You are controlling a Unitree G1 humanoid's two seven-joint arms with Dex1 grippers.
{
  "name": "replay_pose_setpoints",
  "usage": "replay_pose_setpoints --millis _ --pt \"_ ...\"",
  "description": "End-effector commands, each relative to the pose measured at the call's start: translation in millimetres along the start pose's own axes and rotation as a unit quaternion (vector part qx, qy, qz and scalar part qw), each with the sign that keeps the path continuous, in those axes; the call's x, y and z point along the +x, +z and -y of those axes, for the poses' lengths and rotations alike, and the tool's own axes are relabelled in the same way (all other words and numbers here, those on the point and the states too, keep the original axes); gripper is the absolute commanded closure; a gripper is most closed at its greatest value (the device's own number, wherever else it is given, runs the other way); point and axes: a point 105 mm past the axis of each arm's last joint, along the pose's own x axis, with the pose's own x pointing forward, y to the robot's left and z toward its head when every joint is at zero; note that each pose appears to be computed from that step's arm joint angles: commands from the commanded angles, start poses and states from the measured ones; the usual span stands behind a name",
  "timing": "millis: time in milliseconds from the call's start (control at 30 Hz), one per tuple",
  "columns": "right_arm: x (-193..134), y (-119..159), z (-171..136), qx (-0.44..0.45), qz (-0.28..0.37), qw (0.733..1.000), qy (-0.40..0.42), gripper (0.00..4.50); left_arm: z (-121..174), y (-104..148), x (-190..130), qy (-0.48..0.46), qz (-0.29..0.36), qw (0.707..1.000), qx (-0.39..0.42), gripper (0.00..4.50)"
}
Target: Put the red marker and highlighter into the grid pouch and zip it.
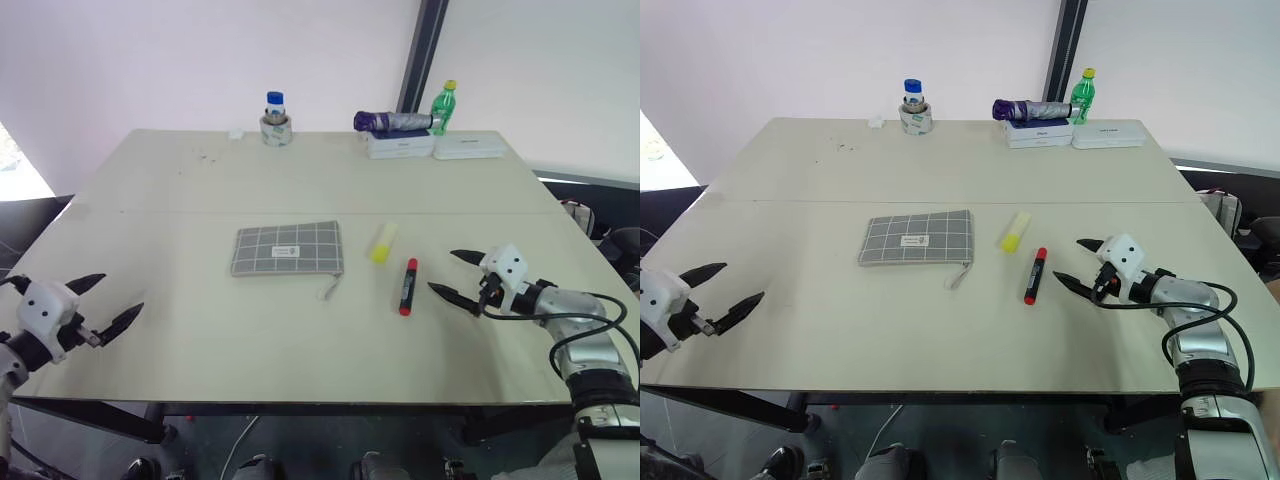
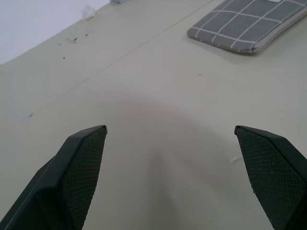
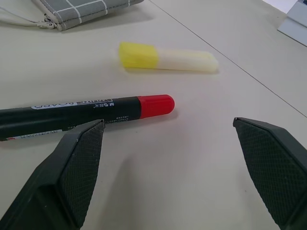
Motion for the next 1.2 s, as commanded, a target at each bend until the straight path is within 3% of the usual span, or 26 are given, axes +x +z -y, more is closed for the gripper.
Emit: replay_pose_setpoints --millis 33,233,433,533,733,767,933,1100,1200 --pt "3.2 16.3 2.6 -0.016 0.026 1.000 -0.003 0.05 -7.4 10.4 0.8 0.013 0.016 0.999 0.026 0.00" --pt "13.1 28.0 -3.9 -0.021 0.041 0.999 0.008 0.05 -6.0 12.3 5.1 0.011 0.019 0.999 0.046 0.00" --pt "56.8 63.1 -17.3 0.008 0.096 0.995 -0.005 0.05 -10.2 17.5 29.5 0.020 0.022 0.994 0.102 0.00" --pt "80.6 81.7 -25.2 0.002 0.115 0.993 -0.011 0.97 -11.9 22.5 42.6 0.020 0.030 0.992 0.124 0.00" --pt "127.7 96.5 -37.2 -0.056 0.092 0.993 -0.044 4.14 -20.1 19.9 57.7 0.014 0.015 0.984 0.177 0.00" --pt "135.7 94.9 -36.8 -0.061 0.080 0.993 -0.056 4.45 -22.1 19.7 59.2 0.016 0.014 0.984 0.179 0.00" --pt "166.7 96.0 -29.0 -0.129 0.040 0.982 -0.132 4.45 -21.3 18.3 67.1 0.012 0.015 0.982 0.186 0.00" --pt "187.4 86.0 -33.9 -0.182 -0.013 0.972 -0.150 4.45 -14.6 17.0 72.0 0.006 0.024 0.983 0.181 0.00" --pt "194.3 88.2 -37.9 -0.171 -0.013 0.974 -0.151 4.45 -10.6 15.8 72.7 0.000 0.025 0.983 0.184 0.00"
